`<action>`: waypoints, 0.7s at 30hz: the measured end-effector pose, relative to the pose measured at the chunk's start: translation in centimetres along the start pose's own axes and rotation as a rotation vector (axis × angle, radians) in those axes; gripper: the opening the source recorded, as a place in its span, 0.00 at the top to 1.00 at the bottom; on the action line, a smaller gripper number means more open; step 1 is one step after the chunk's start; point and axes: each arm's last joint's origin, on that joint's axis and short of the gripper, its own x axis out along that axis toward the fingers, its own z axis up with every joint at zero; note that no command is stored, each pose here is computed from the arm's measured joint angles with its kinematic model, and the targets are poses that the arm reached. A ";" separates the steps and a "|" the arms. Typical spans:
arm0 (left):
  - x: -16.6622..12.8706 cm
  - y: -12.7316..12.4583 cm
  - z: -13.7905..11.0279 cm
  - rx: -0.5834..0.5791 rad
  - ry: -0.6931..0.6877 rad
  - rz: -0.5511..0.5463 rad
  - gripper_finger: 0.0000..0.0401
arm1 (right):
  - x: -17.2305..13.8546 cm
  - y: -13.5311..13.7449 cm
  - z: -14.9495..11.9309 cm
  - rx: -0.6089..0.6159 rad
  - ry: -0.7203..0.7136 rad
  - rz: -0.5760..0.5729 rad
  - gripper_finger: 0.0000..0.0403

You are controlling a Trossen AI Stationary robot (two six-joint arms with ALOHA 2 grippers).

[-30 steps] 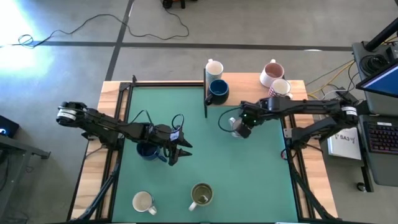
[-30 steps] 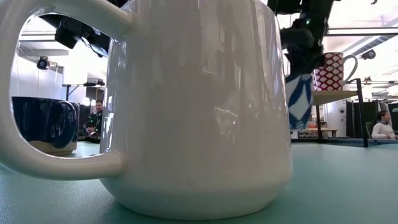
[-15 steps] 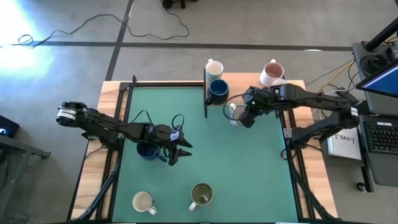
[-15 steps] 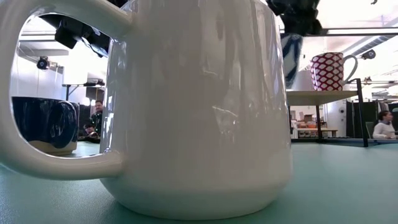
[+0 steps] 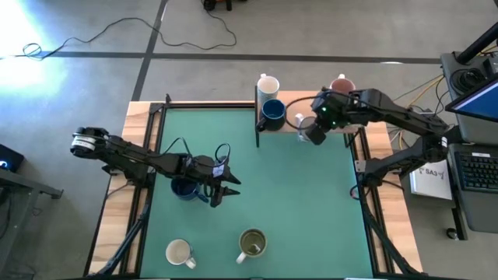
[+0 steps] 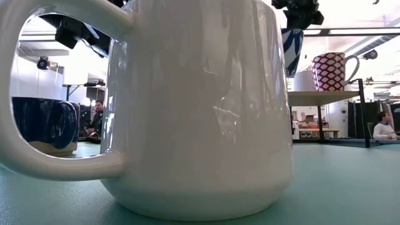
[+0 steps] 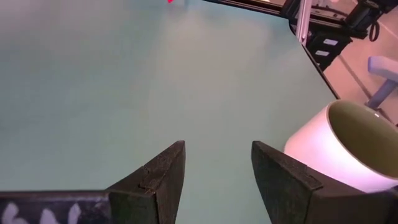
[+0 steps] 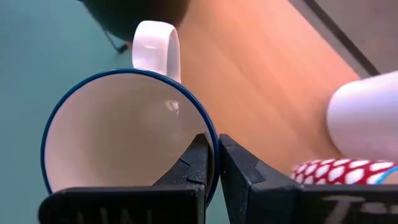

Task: Place coffee mugs
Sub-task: Put the right blue patterned mug on the shelf

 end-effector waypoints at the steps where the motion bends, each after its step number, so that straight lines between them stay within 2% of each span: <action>1: 0.0 0.0 0.0 0.007 -0.001 0.000 0.58 | 0.2 -0.3 0.1 -0.001 0.007 -0.009 0.97; 14: 0.0 0.3 0.4 0.075 -0.039 0.007 0.58 | 3.8 -3.9 2.4 -0.013 0.101 -0.100 0.97; 21: -0.1 1.0 0.6 0.065 -0.045 0.027 0.58 | 4.8 -5.8 3.8 0.030 0.036 -0.067 0.97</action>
